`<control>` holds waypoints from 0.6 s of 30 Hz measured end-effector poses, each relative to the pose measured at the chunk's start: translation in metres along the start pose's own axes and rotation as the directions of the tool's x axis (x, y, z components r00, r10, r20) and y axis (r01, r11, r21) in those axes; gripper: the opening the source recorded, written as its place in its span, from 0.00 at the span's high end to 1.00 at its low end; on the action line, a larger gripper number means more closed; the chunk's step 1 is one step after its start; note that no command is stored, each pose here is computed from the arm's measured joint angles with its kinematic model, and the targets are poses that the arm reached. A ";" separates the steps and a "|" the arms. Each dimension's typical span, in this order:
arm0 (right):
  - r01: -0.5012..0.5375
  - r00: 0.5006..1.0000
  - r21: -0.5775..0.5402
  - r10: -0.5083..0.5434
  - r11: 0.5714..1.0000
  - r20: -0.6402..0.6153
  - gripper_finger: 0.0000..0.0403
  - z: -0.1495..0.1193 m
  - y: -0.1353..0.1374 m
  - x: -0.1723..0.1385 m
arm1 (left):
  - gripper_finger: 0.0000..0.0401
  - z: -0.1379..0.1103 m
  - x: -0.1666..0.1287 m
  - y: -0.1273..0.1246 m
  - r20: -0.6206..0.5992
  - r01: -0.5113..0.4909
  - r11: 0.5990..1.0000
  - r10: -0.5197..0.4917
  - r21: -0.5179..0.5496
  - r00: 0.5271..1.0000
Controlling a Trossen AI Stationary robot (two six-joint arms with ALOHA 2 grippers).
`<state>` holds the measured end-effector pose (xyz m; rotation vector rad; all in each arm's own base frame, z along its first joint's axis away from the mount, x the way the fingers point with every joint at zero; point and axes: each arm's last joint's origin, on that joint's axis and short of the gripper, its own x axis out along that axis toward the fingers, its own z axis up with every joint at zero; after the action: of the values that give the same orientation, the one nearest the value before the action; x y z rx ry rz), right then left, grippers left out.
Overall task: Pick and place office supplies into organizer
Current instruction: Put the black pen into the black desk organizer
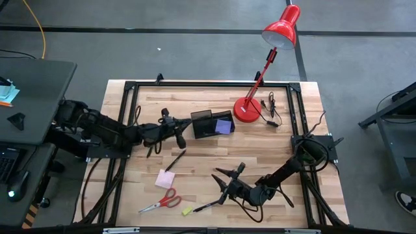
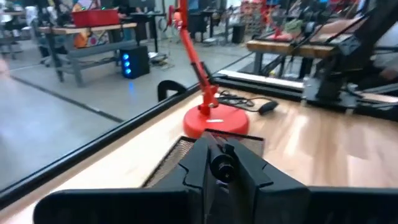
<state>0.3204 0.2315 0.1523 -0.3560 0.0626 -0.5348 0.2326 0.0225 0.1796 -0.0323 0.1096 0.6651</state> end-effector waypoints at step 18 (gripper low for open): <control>0.000 1.000 -0.007 0.000 1.000 -0.004 0.68 -0.001 0.000 0.000 | 0.89 0.071 0.024 -0.021 -0.356 -0.027 0.978 0.101 0.206 0.929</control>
<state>0.3204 0.2315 0.1514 -0.3617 0.0686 -0.5355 0.2706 0.0252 0.2477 0.0401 0.5391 0.7062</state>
